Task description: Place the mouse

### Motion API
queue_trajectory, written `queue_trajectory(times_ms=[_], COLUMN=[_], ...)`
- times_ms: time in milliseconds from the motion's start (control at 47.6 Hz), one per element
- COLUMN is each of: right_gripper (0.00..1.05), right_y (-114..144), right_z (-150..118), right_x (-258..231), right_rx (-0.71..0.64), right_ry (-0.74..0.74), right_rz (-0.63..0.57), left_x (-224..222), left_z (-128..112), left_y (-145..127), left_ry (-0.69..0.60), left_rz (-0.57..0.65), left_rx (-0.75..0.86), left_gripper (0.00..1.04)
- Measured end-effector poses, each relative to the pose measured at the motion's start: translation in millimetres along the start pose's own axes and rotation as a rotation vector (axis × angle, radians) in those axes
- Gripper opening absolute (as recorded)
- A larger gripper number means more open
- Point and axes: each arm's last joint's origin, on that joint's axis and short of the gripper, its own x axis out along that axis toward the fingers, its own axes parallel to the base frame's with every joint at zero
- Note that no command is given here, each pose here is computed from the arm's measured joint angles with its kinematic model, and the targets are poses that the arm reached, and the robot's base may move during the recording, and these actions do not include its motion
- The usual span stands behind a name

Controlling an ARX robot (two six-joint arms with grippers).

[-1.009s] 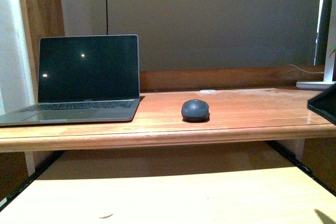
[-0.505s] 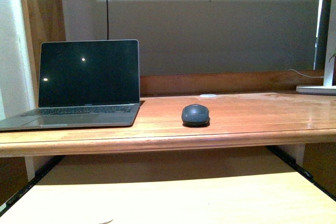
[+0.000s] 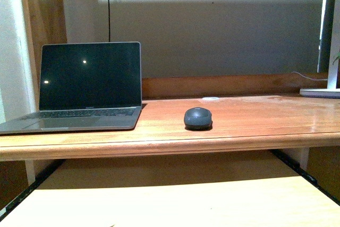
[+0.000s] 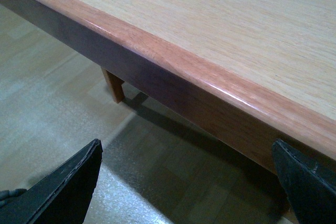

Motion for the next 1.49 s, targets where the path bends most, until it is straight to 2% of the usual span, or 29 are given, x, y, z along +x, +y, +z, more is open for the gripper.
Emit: queue_trajectory(times_ms=[336,1009,1114,1304,1493], right_gripper=[0.97,0.97,0.97,0.97,0.97], right_y=[-2.7,-31.1,-29.4,-30.4,-39.2], right_z=[13.1,67.0,67.6,67.8,74.4], right_x=[47.0,196.4,202.1,197.6,147.8], right_rx=[0.037,0.115,0.127,0.151,0.222], right_ry=[-0.019,-0.038,-0.034,-0.05,-0.116], right_rz=[-0.106,-0.385,-0.42,-0.403,-0.428], left_x=[0.0,0.0,0.0,0.0,0.0], left_z=[0.0,0.0,0.0,0.0,0.0], left_y=[0.0,0.0,0.0,0.0,0.0], left_ry=[0.0,0.0,0.0,0.0,0.0], left_rz=[0.0,0.0,0.0,0.0,0.0], left_rx=[0.0,0.0,0.0,0.0,0.0], left_gripper=[0.97,0.97,0.97,0.97,0.97])
